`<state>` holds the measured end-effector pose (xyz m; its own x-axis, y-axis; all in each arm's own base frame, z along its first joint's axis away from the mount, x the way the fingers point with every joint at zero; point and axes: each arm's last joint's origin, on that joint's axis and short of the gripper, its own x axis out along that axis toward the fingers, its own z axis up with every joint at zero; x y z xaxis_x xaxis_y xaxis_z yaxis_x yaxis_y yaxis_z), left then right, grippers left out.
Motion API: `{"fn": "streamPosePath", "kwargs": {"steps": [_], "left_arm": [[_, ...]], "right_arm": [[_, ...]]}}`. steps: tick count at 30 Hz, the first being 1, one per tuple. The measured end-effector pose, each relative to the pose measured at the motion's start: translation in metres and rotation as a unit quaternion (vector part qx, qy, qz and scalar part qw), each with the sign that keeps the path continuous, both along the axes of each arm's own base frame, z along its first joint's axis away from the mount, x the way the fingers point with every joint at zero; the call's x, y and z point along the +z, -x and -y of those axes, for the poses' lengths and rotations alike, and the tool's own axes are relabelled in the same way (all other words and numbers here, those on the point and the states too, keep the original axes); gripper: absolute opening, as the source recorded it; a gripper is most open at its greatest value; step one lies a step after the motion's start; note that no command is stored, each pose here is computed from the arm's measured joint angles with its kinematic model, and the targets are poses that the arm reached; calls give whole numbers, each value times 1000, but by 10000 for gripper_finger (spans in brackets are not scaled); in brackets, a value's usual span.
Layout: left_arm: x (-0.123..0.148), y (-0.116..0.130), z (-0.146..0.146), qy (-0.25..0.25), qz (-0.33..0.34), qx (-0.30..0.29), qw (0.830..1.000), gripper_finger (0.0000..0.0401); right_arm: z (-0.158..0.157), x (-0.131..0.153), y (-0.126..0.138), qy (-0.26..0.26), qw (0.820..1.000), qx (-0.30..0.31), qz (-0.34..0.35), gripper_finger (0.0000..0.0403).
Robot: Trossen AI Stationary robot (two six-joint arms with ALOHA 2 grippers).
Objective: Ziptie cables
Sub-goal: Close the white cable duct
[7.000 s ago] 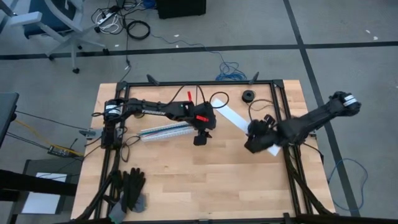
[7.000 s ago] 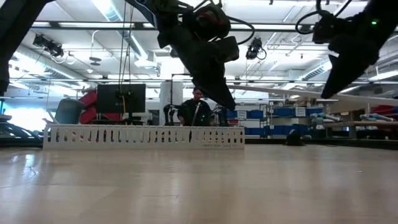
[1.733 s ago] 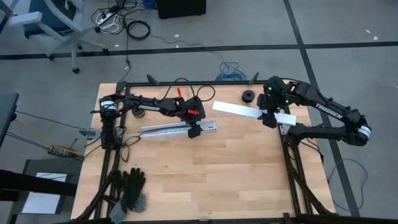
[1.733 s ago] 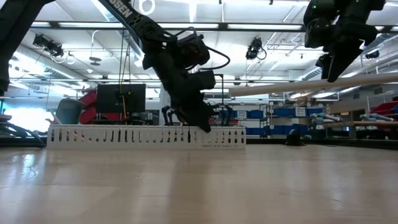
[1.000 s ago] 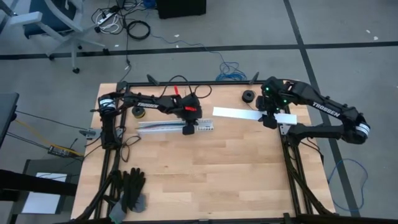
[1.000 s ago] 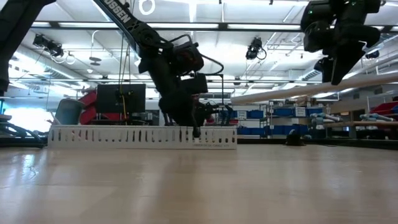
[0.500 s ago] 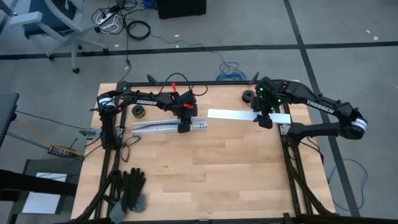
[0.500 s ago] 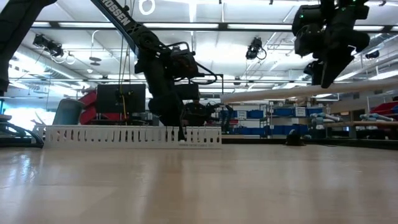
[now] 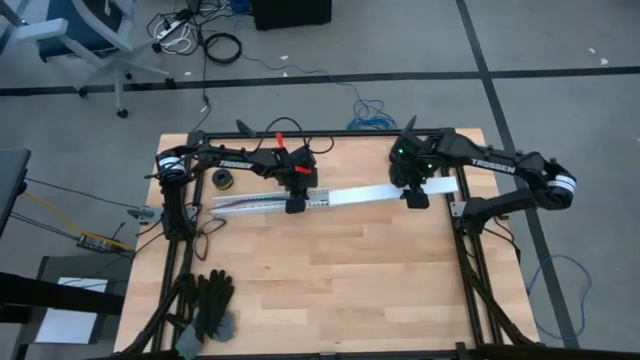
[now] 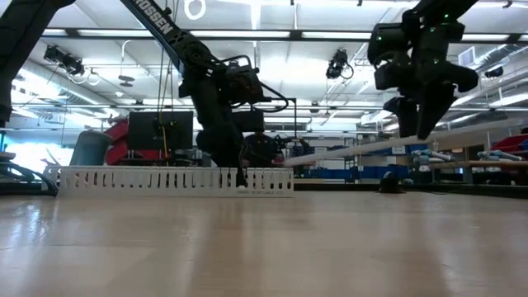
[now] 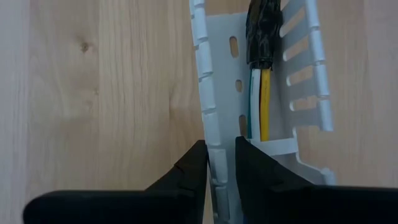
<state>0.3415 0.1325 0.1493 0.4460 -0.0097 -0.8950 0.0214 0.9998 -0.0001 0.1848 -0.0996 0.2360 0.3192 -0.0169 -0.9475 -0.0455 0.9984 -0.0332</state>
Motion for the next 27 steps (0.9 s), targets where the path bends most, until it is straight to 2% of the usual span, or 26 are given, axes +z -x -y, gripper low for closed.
{"fn": "streamPosePath", "kwargs": {"steps": [9, 27], "left_arm": [[0, -1, 1, -1, 3, -1, 1000, 53], [1, -3, 2, 2, 14, -4, 1000, 53]], "right_arm": [[4, 1, -7, 18, 999, 0, 32, 215], [10, -13, -13, 8, 1000, 6, -7, 215]]}}
